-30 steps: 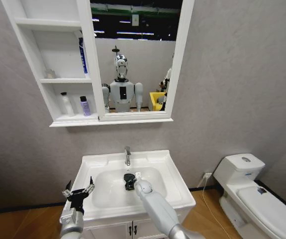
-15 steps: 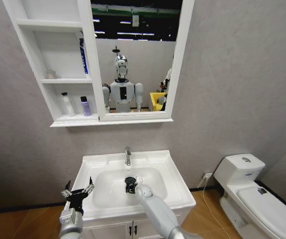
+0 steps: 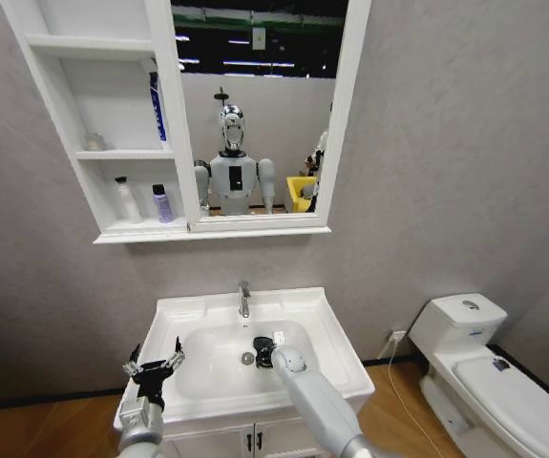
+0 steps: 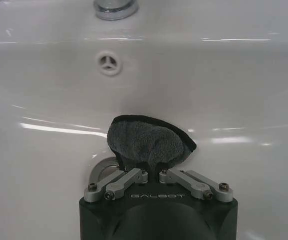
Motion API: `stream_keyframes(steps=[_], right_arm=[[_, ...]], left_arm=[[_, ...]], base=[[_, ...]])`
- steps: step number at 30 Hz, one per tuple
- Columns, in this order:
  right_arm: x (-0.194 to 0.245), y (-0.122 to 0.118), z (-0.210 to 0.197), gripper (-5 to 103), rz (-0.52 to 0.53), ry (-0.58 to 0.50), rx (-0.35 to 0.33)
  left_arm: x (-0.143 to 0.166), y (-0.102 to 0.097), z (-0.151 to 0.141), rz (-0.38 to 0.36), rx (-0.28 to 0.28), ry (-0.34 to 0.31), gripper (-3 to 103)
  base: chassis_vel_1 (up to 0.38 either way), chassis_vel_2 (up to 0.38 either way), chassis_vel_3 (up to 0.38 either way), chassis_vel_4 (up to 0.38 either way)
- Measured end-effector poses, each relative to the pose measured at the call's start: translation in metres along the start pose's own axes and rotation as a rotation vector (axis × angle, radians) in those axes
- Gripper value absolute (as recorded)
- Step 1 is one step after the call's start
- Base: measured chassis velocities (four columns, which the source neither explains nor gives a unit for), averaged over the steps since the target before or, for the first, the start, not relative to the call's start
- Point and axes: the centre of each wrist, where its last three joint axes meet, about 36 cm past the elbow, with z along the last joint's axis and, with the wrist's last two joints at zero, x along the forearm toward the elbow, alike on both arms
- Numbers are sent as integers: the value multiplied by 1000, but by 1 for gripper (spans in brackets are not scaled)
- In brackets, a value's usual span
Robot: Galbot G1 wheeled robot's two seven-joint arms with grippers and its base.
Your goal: Move facial cleanser and shampoo from washbasin to cabinet, then wipe washbasin with towel.
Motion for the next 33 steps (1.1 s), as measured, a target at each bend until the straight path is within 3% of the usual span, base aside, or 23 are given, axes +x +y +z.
stream_keyframes(steps=[1,4,14,26,33], right_arm=[[-3,14,1,5,-27,-8,1],[-9,22,7,5,-50,-19,6],[-15,14,17,5,-25,-17,-9],[20,-49,6,5,95,16,-42],[45,-79,-8,5,166,-27,-6]], left_arm=[[0,1,0,-1,-1,1,100],[0,2,0,-3,-3,1,100],[1,-2,0,2,0,6,100],[-3,-13,1,32,8,8,100],[-6,-16,1,46,11,6,100]], base=[[0,0,0,0],[0,0,0,0],[0,0,0,0],[0,0,0,0],[0,0,0,0]])
